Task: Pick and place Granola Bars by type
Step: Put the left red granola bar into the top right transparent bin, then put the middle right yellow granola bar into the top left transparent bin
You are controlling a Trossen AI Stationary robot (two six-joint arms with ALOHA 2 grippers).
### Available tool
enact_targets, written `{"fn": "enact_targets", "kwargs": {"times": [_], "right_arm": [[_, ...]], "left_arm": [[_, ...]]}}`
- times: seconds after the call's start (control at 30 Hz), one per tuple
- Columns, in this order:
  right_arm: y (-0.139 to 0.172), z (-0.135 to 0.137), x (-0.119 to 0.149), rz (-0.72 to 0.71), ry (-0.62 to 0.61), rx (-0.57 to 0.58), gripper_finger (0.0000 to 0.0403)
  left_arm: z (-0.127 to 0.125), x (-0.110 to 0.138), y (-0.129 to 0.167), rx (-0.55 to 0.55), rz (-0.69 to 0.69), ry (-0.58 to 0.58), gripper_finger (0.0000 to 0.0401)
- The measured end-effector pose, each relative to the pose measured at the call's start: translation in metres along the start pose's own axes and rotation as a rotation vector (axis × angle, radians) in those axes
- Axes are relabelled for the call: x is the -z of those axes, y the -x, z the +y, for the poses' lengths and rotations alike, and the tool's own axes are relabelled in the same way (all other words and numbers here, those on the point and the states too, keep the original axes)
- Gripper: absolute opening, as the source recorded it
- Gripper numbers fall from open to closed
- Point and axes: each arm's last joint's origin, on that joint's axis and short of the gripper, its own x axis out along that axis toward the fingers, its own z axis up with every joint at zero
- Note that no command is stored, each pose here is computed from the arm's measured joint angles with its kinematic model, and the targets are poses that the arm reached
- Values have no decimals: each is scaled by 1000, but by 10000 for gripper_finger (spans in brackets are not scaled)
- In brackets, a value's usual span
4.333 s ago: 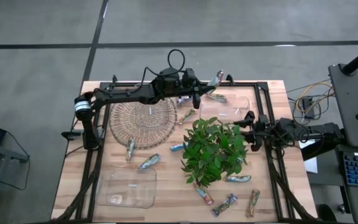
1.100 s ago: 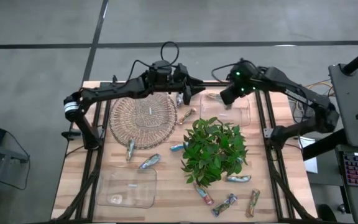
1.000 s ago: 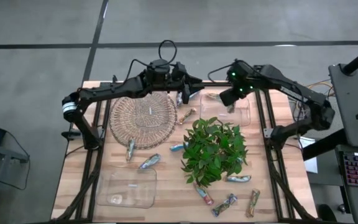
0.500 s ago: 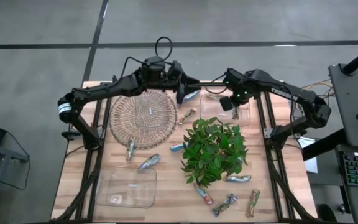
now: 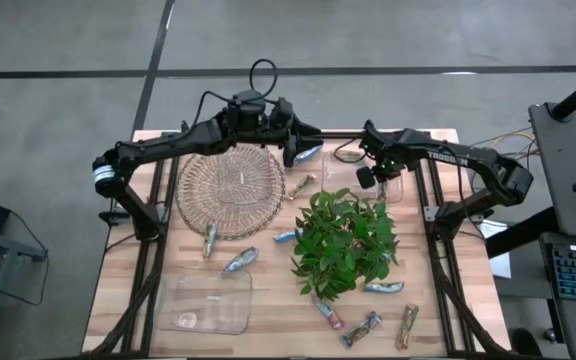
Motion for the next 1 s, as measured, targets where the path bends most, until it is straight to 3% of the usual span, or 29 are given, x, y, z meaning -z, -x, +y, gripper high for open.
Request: {"fn": "enact_targets", "kwargs": {"times": [0.4,0.77,1.0], "right_arm": [[-26,-5,8,24,15,-1,16],[-27,-5,8,27,15,-7,103],[-23,-5,7,10,15,-4,129]], "left_arm": [[0,0,1,-1,1,-2,170],[0,0,2,-6,16,-1,170],[0,0,2,-8,18,-5,170]]}}
